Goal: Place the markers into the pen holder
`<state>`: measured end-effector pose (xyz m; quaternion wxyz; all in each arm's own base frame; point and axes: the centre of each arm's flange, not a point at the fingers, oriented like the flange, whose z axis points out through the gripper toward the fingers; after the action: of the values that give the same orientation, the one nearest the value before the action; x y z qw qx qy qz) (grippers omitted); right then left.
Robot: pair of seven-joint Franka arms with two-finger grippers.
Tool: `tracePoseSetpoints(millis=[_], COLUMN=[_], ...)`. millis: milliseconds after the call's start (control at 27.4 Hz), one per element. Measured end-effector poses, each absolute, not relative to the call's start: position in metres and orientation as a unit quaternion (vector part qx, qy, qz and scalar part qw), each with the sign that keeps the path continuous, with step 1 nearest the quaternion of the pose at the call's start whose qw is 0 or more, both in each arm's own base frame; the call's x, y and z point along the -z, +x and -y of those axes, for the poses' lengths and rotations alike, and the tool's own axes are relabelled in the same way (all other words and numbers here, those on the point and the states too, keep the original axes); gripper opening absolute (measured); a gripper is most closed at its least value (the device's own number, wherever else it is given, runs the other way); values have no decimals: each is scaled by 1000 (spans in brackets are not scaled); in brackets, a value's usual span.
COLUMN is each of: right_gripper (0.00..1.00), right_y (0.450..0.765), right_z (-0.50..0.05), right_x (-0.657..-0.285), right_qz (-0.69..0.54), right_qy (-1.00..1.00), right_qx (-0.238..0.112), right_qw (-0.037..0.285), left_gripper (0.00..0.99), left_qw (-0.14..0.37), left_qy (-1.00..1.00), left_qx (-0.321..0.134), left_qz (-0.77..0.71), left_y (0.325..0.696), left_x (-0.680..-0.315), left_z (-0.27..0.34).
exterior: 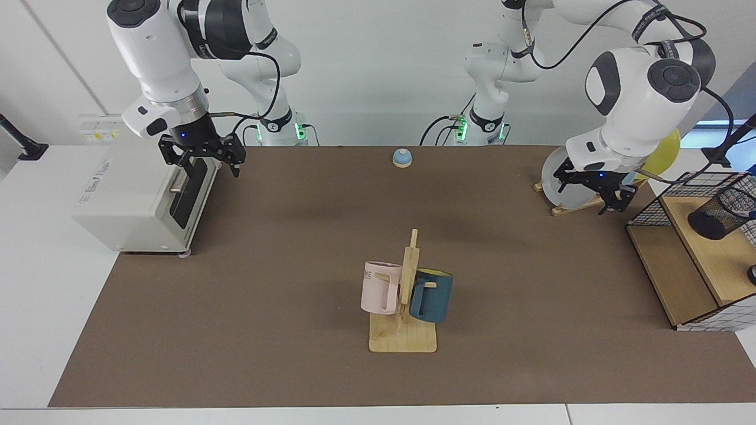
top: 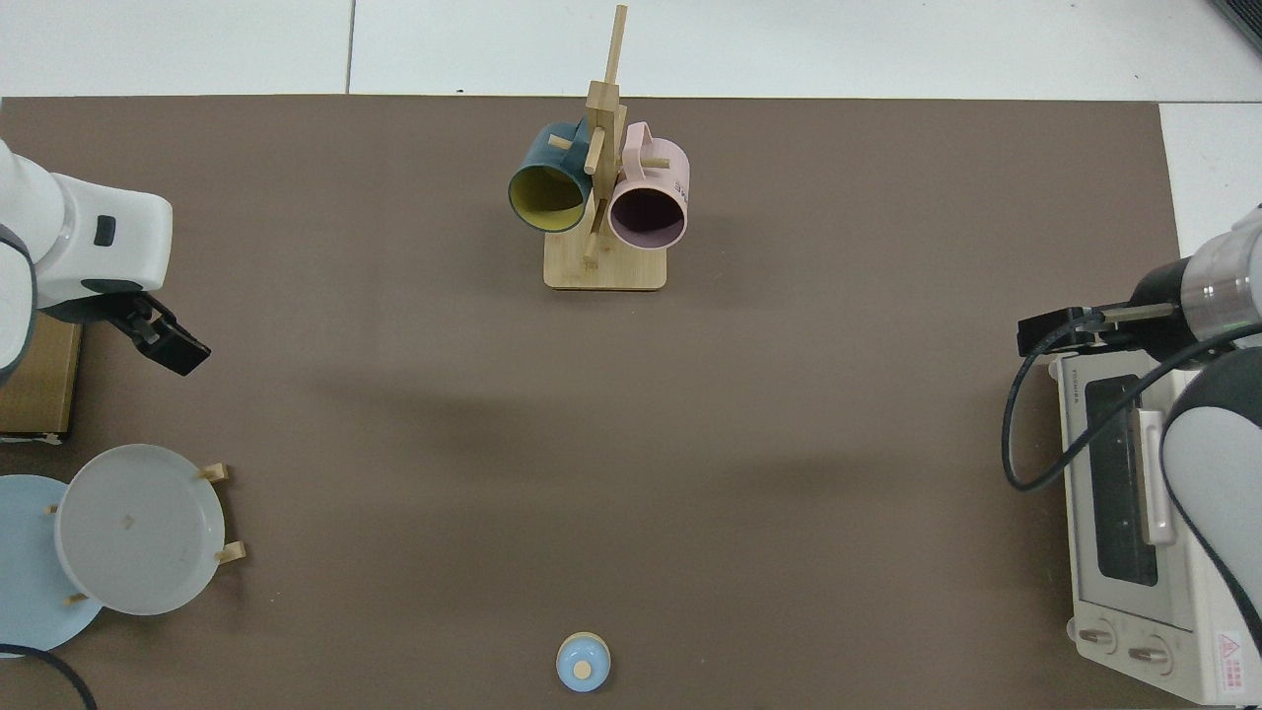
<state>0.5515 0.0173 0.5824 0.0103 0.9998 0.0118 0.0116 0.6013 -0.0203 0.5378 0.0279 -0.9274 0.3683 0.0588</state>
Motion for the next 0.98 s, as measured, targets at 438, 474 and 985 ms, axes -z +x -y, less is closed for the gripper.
tracePoseSetpoints(millis=[438,474,985], right_gripper=[1000,1000,1000], right_y=[551,551,551], right_z=[-17,-17,-17], right_x=[-582,-582,-582], right_qz=[-12,-12,-12], right_qy=[1000,1000,1000], right_qx=[-12,-12,-12], right_qw=[10,10,10], left_gripper=[991,991,991], left_qw=[17,18,27], left_qy=[-965,-968,-996], left_qx=[-67,-64,-49], left_qz=[-254,-244,-75], left_y=[570,569,566], left_x=[-571,-574,-586], left_z=[61,63,58])
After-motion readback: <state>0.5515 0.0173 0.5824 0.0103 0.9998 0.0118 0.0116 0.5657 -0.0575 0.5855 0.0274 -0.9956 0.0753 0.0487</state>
